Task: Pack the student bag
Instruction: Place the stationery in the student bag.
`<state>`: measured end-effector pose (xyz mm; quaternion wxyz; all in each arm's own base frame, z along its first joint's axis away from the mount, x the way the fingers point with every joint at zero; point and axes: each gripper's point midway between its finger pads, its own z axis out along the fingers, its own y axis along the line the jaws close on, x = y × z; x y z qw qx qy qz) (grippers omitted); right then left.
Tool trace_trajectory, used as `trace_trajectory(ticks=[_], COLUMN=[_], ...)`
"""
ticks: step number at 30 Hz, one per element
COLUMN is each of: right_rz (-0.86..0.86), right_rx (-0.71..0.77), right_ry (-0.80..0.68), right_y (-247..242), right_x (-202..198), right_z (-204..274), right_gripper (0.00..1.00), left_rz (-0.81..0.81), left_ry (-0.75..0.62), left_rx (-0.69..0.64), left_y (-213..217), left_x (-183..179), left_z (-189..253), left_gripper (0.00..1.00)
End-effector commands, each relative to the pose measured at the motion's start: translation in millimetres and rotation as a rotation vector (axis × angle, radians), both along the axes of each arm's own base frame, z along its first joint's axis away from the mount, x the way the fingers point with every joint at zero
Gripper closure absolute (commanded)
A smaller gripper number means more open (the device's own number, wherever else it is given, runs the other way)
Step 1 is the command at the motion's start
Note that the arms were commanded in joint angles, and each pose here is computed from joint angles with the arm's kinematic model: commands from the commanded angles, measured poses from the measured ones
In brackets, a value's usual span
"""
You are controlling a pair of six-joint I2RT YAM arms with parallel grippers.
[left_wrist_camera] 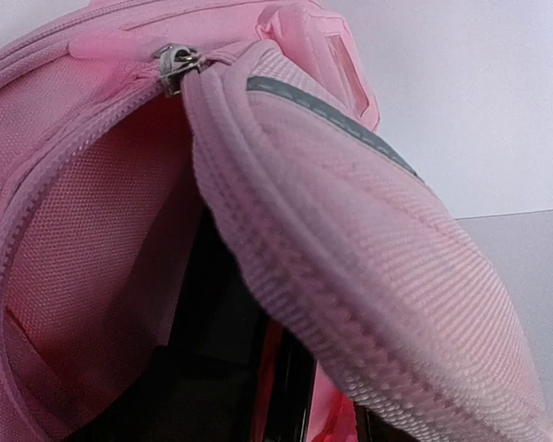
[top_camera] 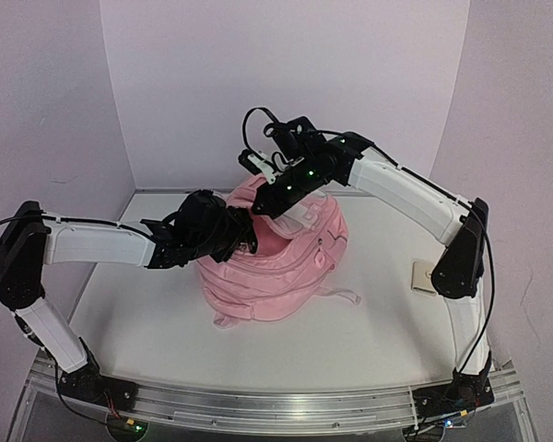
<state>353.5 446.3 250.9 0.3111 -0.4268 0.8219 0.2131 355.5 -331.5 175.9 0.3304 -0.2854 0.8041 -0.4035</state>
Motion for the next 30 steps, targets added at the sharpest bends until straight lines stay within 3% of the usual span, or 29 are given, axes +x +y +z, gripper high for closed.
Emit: trace_trajectory(ticks=[1, 12, 19, 24, 28, 30], right_rz=[0.020, 0.035, 0.055, 0.054, 0.056, 0.058], right_rx=[0.131, 0.137, 0.159, 0.150, 0.160, 0.162], right_ry=[-0.091, -0.084, -0.048, -0.041, -0.025, -0.024], right_y=[8, 9, 13, 11, 12, 12], right_x=[0, -2, -9, -10, -12, -13], right_z=[53, 53, 53, 49, 50, 50], right_gripper=[1.00, 1.00, 1.00, 1.00, 1.00, 1.00], left_rz=[0.022, 0.013, 0.014, 0.014, -0.009, -0.016], left_ry=[0.048, 0.123, 0.055, -0.018, -0.153, -0.195], left_rx=[0.057, 0.171, -0.008, -0.113, -0.232, -0.258], left_y=[9, 13, -2, -13, -27, -34], left_x=[-5, -19, -14, 3, 19, 27], left_z=[14, 3, -6, 0, 18, 22], left_gripper=[0.34, 0.47, 0.86, 0.90, 0.90, 0.86])
